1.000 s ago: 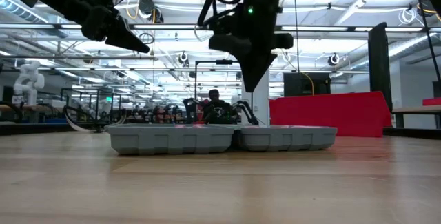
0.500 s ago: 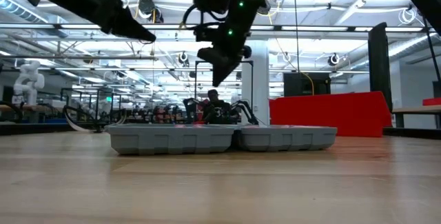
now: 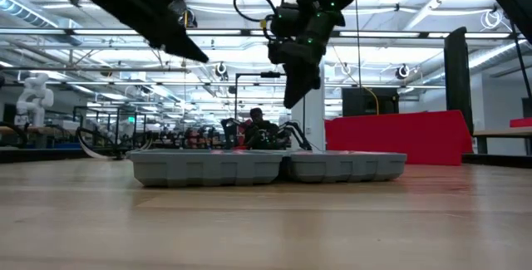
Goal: Prefit tool cases
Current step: Put the tape measure into the toolbox
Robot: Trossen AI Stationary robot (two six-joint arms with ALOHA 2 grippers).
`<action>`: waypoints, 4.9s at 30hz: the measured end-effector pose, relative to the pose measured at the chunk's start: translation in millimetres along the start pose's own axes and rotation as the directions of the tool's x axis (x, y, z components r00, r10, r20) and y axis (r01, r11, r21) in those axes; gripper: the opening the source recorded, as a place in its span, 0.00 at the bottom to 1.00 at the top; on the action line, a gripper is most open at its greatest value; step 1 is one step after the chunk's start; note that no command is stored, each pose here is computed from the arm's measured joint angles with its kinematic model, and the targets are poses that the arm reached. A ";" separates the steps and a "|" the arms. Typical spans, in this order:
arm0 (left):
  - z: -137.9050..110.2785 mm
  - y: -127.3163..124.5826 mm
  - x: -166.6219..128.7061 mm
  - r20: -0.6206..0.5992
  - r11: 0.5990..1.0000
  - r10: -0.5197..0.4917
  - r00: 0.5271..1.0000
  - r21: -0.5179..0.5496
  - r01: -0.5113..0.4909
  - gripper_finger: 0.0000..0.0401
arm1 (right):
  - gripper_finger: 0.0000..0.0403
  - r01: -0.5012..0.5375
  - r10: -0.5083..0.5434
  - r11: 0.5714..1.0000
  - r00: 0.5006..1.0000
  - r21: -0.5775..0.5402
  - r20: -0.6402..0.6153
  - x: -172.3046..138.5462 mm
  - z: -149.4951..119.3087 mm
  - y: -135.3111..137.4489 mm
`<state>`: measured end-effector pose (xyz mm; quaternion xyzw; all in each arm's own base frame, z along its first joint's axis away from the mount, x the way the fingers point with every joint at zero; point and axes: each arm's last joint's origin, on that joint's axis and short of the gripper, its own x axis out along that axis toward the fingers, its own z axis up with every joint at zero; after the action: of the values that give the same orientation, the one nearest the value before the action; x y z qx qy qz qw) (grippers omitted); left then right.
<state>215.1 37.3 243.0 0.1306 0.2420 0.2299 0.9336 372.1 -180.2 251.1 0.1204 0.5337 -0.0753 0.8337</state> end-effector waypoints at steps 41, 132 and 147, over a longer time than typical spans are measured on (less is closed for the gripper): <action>-53.0 54.9 139.4 -0.452 0.910 -0.414 0.790 -0.193 0.366 0.21 | 0.12 0.039 -0.040 0.993 0.999 0.115 0.011 94.3 -32.4 14.2; -20.1 61.3 202.8 -0.255 0.904 -0.336 0.907 0.185 0.386 0.21 | 0.00 0.070 -0.069 0.979 0.998 0.193 -0.011 100.3 -39.9 50.6; -29.1 75.9 200.3 -0.334 0.925 -0.260 0.906 0.184 0.333 0.21 | 0.00 0.244 -0.224 0.966 0.955 0.082 -0.193 68.9 -58.8 38.7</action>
<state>328.0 205.1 166.8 0.1656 0.4252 0.0712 0.8870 359.6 -126.3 169.6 0.1064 0.6134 -0.1902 0.7591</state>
